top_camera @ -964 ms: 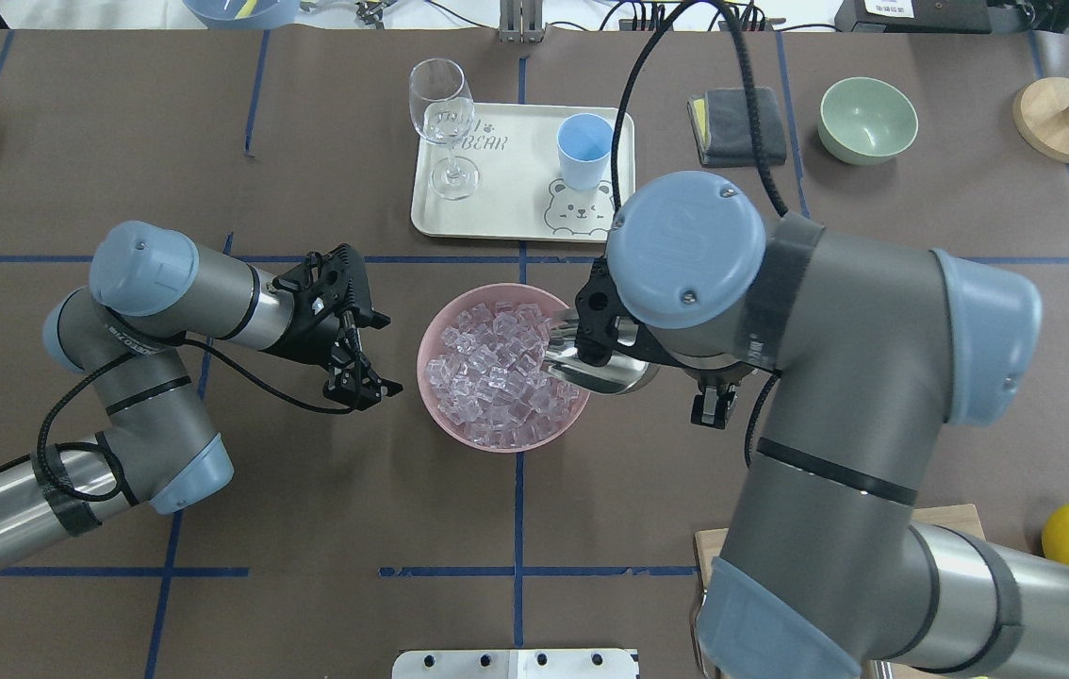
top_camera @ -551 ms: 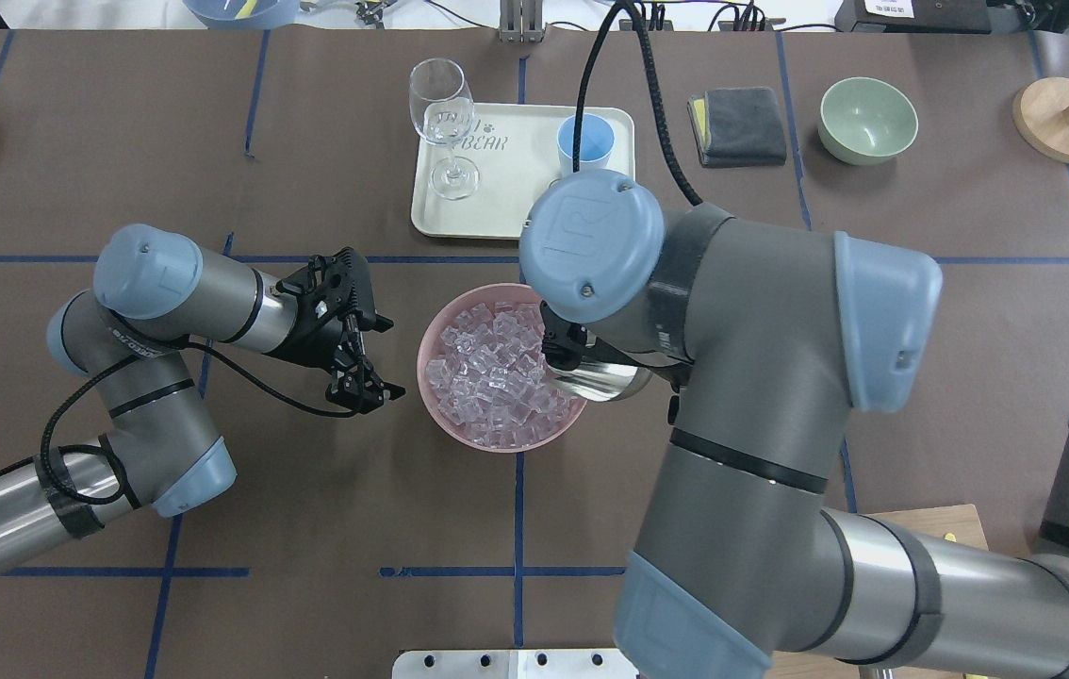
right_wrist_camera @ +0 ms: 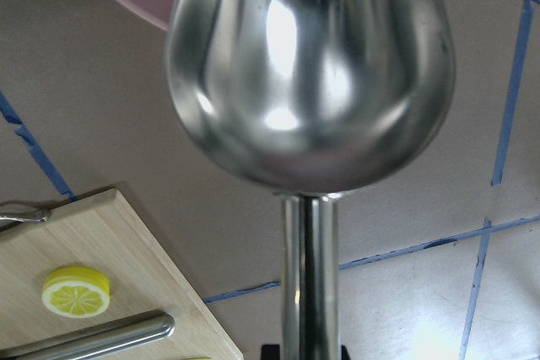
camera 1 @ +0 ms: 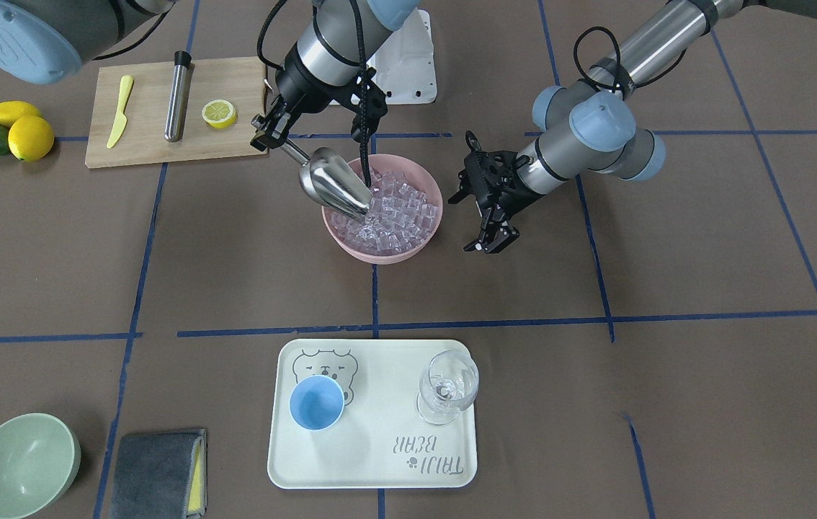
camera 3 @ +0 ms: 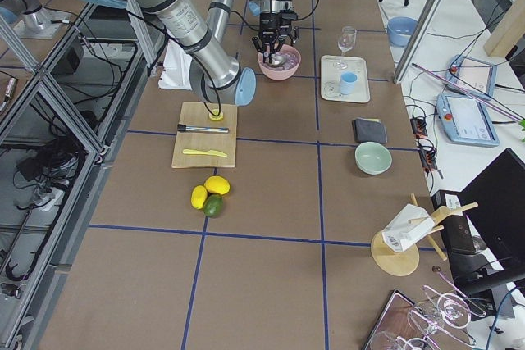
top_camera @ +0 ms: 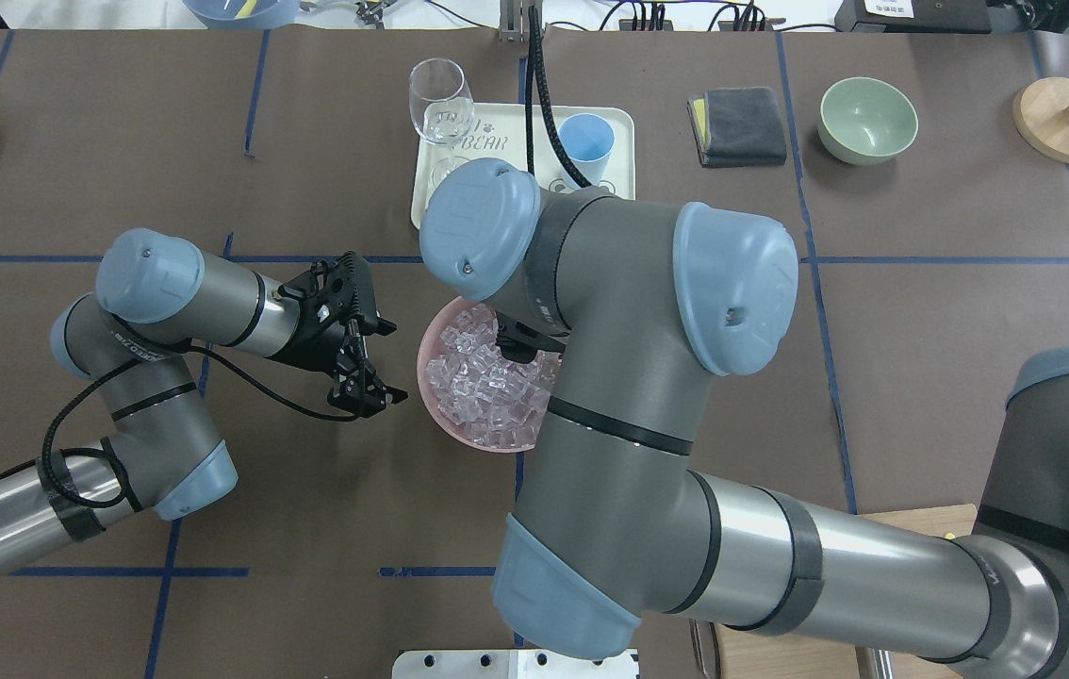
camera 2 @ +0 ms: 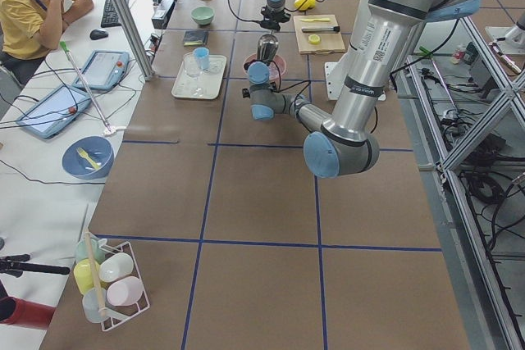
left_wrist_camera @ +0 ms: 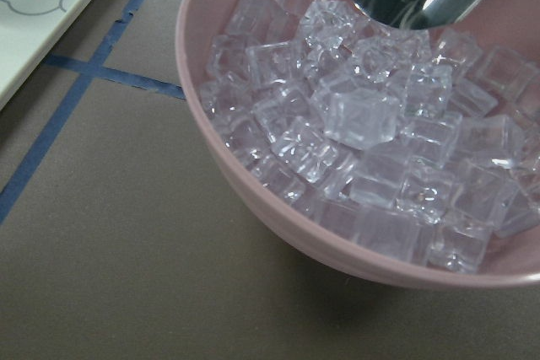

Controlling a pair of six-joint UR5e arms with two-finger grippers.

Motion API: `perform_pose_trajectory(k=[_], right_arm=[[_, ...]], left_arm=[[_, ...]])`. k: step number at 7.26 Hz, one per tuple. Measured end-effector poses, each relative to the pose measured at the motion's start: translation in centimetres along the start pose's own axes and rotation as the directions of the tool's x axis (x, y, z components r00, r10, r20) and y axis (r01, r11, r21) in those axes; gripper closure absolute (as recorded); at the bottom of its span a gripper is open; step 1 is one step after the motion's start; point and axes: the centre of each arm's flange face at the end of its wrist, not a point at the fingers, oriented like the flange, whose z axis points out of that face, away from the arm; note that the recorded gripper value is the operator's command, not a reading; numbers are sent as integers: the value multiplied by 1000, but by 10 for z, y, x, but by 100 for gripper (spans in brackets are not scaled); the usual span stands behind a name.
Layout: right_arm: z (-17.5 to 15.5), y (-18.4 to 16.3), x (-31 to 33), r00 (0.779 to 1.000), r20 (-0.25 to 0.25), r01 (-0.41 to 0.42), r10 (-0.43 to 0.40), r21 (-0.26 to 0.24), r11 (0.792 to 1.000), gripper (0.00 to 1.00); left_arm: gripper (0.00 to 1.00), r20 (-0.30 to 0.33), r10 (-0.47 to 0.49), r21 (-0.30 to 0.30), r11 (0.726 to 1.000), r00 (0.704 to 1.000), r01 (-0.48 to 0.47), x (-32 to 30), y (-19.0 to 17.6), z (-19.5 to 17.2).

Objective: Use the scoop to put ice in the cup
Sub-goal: 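Push the scoop down into the ice cubes with the right gripper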

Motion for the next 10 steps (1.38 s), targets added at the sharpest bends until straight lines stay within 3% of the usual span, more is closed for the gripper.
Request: perform_pose_trajectory(k=[2, 5, 10], right_arm=[[7, -14, -9, 1000, 5, 18, -18, -25, 1000, 100], [-6, -28, -10, 1000, 15, 18, -18, -20, 1000, 100], [-4, -20, 12, 1000, 20, -16, 18, -109, 994, 100]], left_arm=[[0, -1, 1, 1, 1000, 1000, -1, 0, -1, 1], [0, -1, 4, 6, 1000, 1000, -4, 1, -5, 1], [0, -3, 8, 13, 1000, 1000, -8, 2, -8, 0]])
